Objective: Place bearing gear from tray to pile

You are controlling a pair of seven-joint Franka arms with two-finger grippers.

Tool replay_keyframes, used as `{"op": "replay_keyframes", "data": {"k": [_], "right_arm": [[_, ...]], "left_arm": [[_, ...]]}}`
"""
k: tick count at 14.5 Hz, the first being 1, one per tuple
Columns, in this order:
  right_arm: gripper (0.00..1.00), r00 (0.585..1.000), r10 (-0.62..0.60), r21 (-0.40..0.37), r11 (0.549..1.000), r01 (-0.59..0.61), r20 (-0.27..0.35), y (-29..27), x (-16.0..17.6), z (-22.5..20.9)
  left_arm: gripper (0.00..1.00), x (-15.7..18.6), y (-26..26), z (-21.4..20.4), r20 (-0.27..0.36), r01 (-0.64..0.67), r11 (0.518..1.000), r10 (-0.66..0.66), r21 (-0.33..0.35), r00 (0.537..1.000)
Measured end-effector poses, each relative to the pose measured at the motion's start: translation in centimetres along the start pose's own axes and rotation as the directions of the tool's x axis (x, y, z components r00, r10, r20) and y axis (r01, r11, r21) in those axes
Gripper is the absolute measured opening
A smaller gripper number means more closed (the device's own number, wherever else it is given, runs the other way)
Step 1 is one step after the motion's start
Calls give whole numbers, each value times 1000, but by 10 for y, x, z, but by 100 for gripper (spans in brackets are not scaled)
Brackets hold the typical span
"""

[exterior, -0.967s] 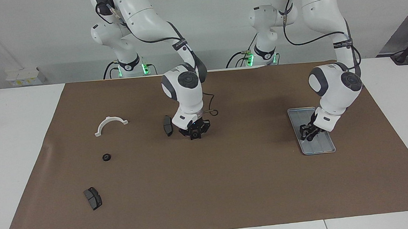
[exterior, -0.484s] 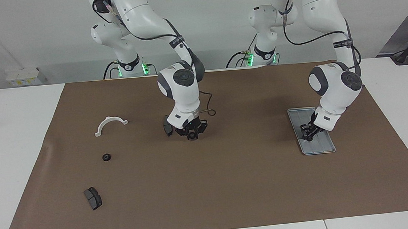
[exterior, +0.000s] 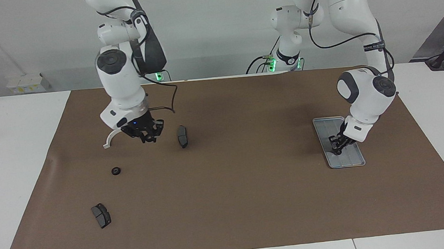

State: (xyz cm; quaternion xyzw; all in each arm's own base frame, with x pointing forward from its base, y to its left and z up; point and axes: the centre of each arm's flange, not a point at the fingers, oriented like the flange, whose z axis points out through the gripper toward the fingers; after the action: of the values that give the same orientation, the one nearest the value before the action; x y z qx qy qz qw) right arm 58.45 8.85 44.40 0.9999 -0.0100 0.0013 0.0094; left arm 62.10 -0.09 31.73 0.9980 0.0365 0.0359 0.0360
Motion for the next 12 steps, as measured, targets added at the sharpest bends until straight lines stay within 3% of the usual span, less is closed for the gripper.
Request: {"op": "replay_keyframes", "data": {"k": [5, 10, 12], "right_arm": [[35, 1000, -6, 0, 1000, 6, -6, 33, -15, 78], [35, 1000, 7, -5, 1000, -7, -10, 41, -17, 128], [49, 1000, 7, -6, 1000, -7, -14, 41, -16, 135]], "left_arm": [[22, 16, 47, -25, -59, -40, 999, 39, -16, 997], [22, -28, 222, -17, -48, -1, 998, -2, -61, 999], [22, -59, 291, -19, -57, 0, 996, -5, -89, 998]]}}
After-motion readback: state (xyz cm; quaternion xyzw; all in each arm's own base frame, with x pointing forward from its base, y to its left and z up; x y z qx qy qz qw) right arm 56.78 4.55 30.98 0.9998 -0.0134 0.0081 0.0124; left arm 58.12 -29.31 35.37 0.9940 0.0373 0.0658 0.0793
